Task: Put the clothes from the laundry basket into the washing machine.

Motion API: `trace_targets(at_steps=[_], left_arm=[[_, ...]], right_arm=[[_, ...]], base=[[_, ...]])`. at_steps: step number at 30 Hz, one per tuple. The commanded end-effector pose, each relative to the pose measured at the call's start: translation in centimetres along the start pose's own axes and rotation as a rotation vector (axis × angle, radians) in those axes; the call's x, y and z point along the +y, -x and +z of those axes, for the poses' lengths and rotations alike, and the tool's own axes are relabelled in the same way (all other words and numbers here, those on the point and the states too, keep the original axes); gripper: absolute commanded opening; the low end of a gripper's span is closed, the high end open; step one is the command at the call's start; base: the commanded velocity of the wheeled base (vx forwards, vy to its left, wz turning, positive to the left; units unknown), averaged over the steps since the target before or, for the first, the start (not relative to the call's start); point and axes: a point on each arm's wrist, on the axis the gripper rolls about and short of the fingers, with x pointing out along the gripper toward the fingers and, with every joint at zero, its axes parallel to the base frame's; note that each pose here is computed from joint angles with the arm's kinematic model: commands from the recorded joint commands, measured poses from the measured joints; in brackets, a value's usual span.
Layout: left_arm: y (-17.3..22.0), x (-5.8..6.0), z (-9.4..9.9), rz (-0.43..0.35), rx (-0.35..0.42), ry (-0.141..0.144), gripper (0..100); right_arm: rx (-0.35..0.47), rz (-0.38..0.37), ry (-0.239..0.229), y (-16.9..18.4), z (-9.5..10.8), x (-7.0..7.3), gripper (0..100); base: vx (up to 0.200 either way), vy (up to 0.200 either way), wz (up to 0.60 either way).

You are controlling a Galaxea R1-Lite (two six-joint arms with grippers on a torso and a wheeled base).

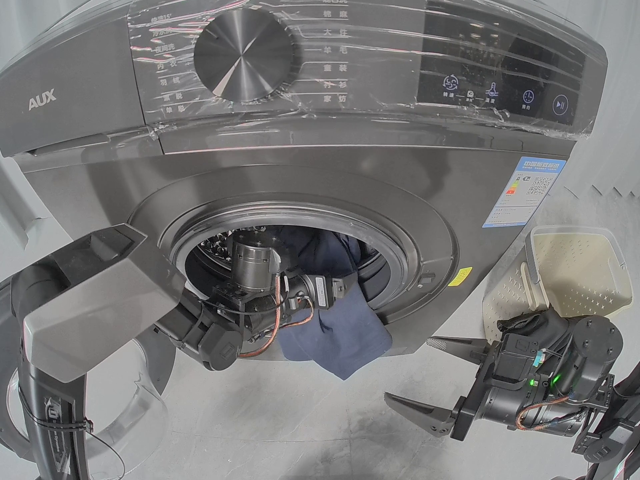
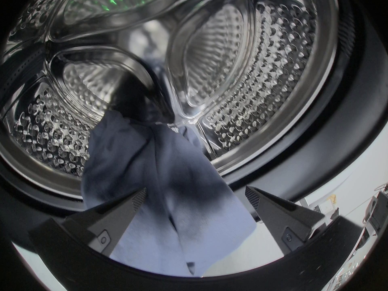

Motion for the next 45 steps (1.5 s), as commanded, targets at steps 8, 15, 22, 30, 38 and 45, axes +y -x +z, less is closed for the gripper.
trace_targets(at_steps=[8,15,22,30,38,45], left_arm=[[-0.7,-0.3,-1.7,-0.015,0.032,-0.008,100],[-1.3,0.1,-2.7,-0.026,0.052,-0.004,100],[-1.6,0.2,-2.5,-0.028,0.041,0.000,0],[-2.3,1.5,0.4,-0.001,-0.092,0.015,0],[-3.3,1.9,4.2,0.003,-0.307,0.013,0],[-3.6,1.8,4.2,0.014,-0.322,0.013,0]], right_arm=[[0.002,0.001,0.000,0.0,0.0,0.0,100],[-0.001,0.007,0.002,0.0,0.0,0.2,100],[-0.002,0.010,0.002,-0.1,0.0,0.2,100],[-0.008,0.009,0.003,-0.1,0.1,0.2,100],[-0.008,0.020,0.002,-0.1,0.1,0.5,100],[-0.008,0.020,0.001,-0.1,0.1,0.5,100]], base=[[0.000,0.000,0.00],[0.000,0.000,0.00],[0.000,0.000,0.00],[0.000,0.000,0.00],[0.000,0.000,0.00],[0.000,0.000,0.00]])
